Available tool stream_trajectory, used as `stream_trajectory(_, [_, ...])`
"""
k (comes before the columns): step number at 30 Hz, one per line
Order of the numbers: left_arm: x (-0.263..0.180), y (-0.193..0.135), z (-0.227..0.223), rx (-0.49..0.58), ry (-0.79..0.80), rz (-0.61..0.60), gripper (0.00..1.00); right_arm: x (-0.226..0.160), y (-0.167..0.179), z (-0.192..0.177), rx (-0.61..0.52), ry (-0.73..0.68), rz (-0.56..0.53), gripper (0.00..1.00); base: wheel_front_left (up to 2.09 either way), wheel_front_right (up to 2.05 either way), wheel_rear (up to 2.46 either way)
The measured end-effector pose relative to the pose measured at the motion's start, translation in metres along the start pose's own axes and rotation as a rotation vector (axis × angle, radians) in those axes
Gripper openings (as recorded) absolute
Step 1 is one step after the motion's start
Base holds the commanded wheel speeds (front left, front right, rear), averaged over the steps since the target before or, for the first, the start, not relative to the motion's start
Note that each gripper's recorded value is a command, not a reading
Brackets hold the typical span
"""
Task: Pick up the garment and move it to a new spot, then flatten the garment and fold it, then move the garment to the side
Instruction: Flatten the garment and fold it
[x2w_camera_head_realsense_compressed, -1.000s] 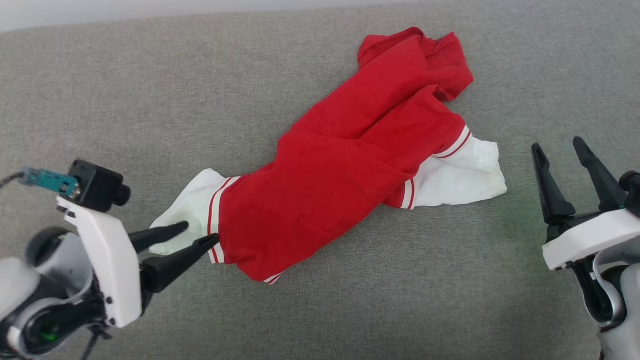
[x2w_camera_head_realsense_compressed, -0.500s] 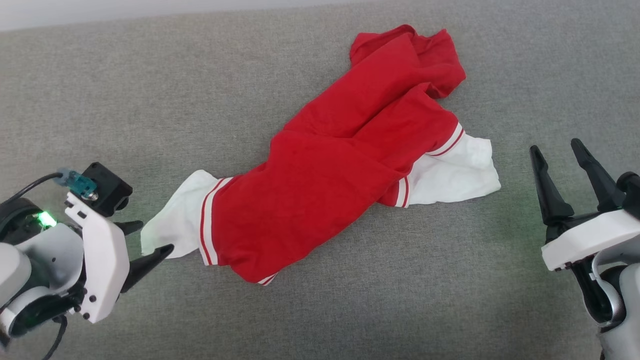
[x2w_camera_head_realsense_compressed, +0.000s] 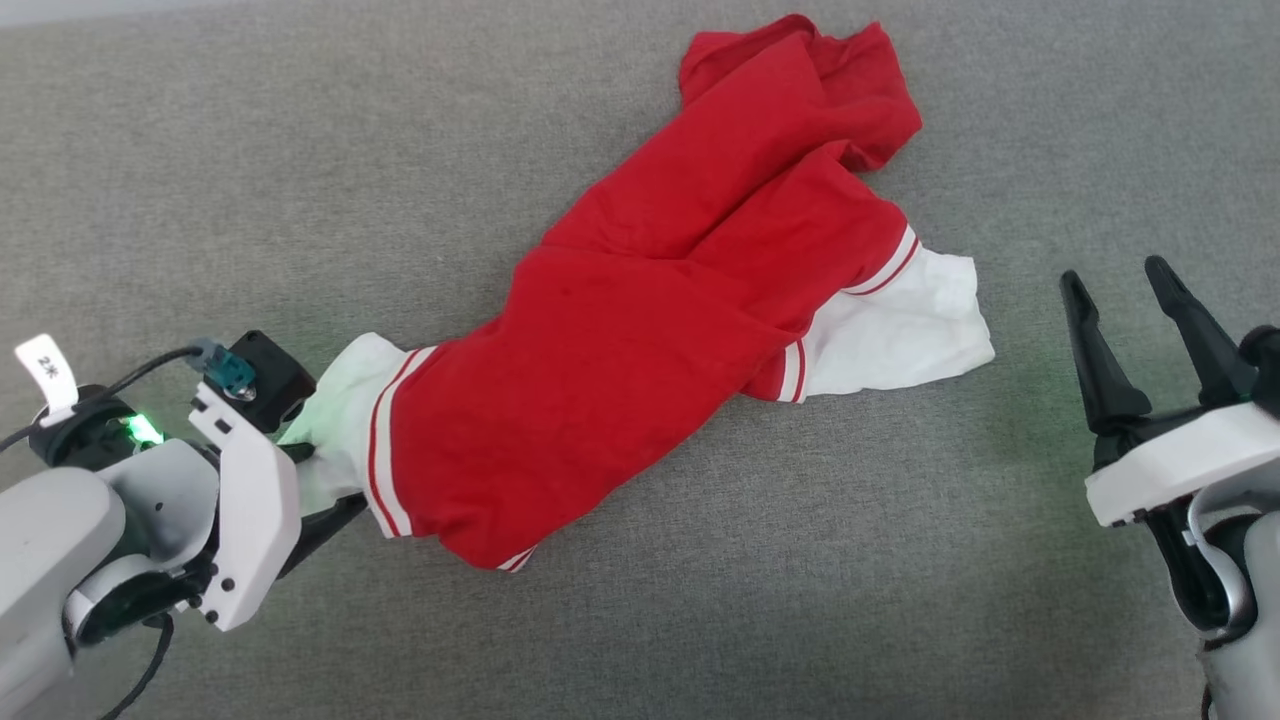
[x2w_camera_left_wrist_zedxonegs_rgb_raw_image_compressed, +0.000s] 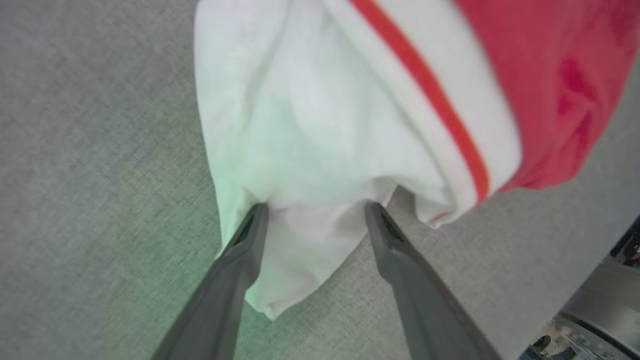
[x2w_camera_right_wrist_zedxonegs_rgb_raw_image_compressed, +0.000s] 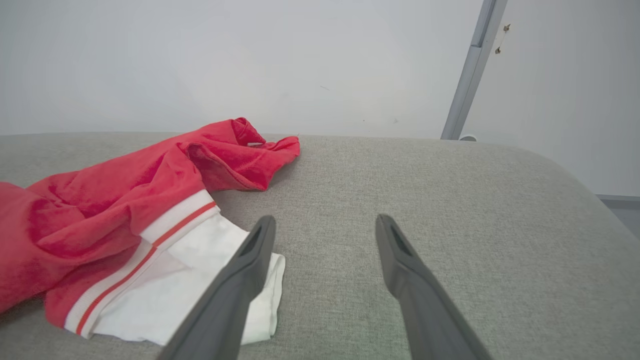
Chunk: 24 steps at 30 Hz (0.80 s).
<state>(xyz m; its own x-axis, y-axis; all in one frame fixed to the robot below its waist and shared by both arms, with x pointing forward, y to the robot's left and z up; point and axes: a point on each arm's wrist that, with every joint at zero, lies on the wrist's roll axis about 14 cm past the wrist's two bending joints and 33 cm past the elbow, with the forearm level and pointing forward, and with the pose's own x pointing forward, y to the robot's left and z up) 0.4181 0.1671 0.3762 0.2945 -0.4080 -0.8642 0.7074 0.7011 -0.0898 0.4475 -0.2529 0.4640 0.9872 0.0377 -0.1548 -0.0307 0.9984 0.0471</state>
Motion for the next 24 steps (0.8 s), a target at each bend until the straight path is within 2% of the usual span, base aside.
stream_trajectory(3, [0.008,-0.001,-0.001,-0.005,0.02,-0.014,1.0,0.0,-0.002,-0.002,-0.003,0.005,-0.003,1.0,0.0,0.0,0.0])
stream_trajectory(4, [0.01,-0.002,-0.001,-0.014,0.021,-0.022,0.86,0.0,-0.003,-0.002,-0.006,0.007,-0.006,1.0,0.0,0.0,0.0])
stream_trajectory(5, [0.011,-0.002,-0.001,-0.018,0.024,-0.024,0.44,0.0,-0.004,-0.002,-0.008,0.008,-0.009,1.0,0.0,0.0,0.0])
stream_trajectory(7, [0.013,0.0,-0.001,-0.012,0.028,-0.023,0.0,0.0,-0.005,-0.004,-0.019,0.017,-0.008,1.0,0.0,0.0,0.0])
stream_trajectory(11, [0.018,-0.004,0.003,-0.017,0.017,-0.041,0.0,0.004,0.006,-0.006,-0.067,0.053,0.045,1.0,0.0,0.0,0.0])
stream_trajectory(14, [0.019,-0.004,0.005,-0.027,0.004,-0.046,0.0,0.01,0.021,-0.013,-0.139,0.112,0.126,1.0,0.0,0.0,0.0])
stream_trajectory(19, [0.02,-0.003,0.007,-0.034,-0.013,-0.048,0.0,0.004,0.06,-0.042,-0.296,0.312,0.34,1.0,0.0,0.0,0.0])
stream_trajectory(24, [0.021,-0.006,0.008,-0.042,-0.034,-0.054,0.0,-0.007,0.068,-0.067,-0.433,0.541,0.478,1.0,0.0,0.0,0.0])
